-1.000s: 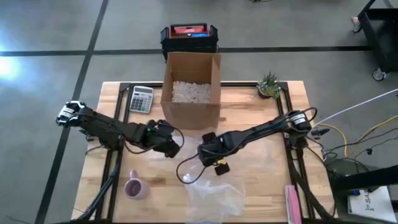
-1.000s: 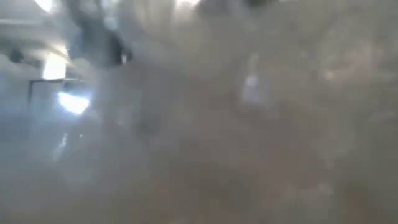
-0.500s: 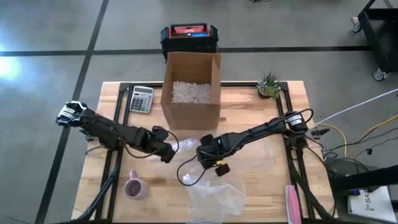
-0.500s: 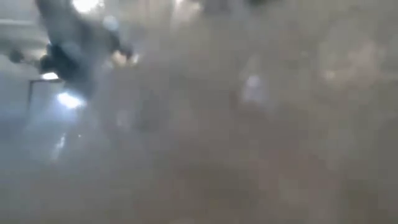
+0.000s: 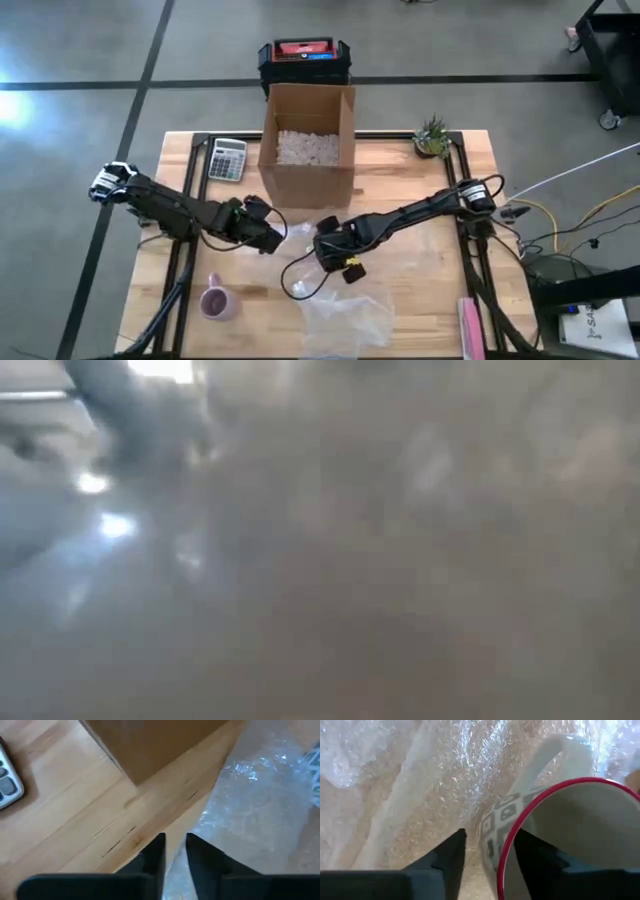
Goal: Wrap mug
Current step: Wrap the white mug with the bubble wrap
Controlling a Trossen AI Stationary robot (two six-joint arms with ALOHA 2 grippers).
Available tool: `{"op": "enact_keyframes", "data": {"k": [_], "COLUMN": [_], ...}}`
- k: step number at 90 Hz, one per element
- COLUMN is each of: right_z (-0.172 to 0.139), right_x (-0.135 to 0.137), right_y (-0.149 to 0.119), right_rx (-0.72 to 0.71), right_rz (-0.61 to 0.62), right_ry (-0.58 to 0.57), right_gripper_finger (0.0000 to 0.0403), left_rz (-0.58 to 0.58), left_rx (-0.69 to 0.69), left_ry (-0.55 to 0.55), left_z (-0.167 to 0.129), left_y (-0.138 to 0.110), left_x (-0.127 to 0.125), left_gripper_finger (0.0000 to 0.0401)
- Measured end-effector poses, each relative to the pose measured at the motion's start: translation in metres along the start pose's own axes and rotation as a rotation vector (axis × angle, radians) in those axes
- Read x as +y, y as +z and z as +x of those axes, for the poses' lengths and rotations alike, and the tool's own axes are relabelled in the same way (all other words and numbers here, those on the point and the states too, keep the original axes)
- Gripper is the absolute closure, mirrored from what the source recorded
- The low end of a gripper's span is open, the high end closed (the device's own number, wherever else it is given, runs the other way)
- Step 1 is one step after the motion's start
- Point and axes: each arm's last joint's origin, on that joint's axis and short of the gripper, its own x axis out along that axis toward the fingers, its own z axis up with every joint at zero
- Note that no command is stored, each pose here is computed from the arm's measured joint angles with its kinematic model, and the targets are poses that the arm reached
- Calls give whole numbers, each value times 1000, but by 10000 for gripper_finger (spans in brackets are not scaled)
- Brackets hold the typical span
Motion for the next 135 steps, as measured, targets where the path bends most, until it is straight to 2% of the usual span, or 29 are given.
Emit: {"op": "enact_keyframes", "data": {"k": [12, 22, 33, 41, 48, 59, 69, 77, 89, 114, 127, 135], "right_z": [-23, -51, -89, -110, -116, -110, -98, -90, -86, -76, -56, -44], "right_x": [-4, -5, -4, 3, 12, 28, 44, 58, 74, 102, 109, 108], "right_y": [9, 7, -6, -25, -48, -90, -128, -155, -180, -194, -204, -206], "right_rx": [-26, -3, 5, -2, 0, -24, -8, 64, 209, 317, 322, 293], "right_rz": [16, 37, 106, 188, 261, 380, 518, 628, 728, 644, 633, 644], "right_ry": [-8, 1, 13, 36, 39, 37, 53, 135, 293, 300, 193, 86], "right_gripper_finger": [192, 175, 165, 161, 161, 166, 176, 182, 191, 203, 207, 229], "left_rz": [-10, -45, -60, -35, 23, 113, 159, 169, 188, 220, 229, 243], "left_rx": [6, -88, -162, -197, -237, -296, -260, -203, -130, -84, -88, -95], "left_ry": [27, 47, 27, -47, -128, -258, -317, -329, -307, -249, -241, -239], "left_z": [-16, -35, -48, -53, -56, -59, -52, -44, -29, -5, 3, 7], "left_y": [4, 11, 15, 17, 17, 17, 15, 11, 5, -2, -4, -5], "left_x": [11, 22, 31, 29, 21, 2, -12, -20, -31, -47, -54, -58], "left_gripper_finger": [241, 205, 192, 192, 197, 209, 221, 230, 243, 267, 278, 285]}}
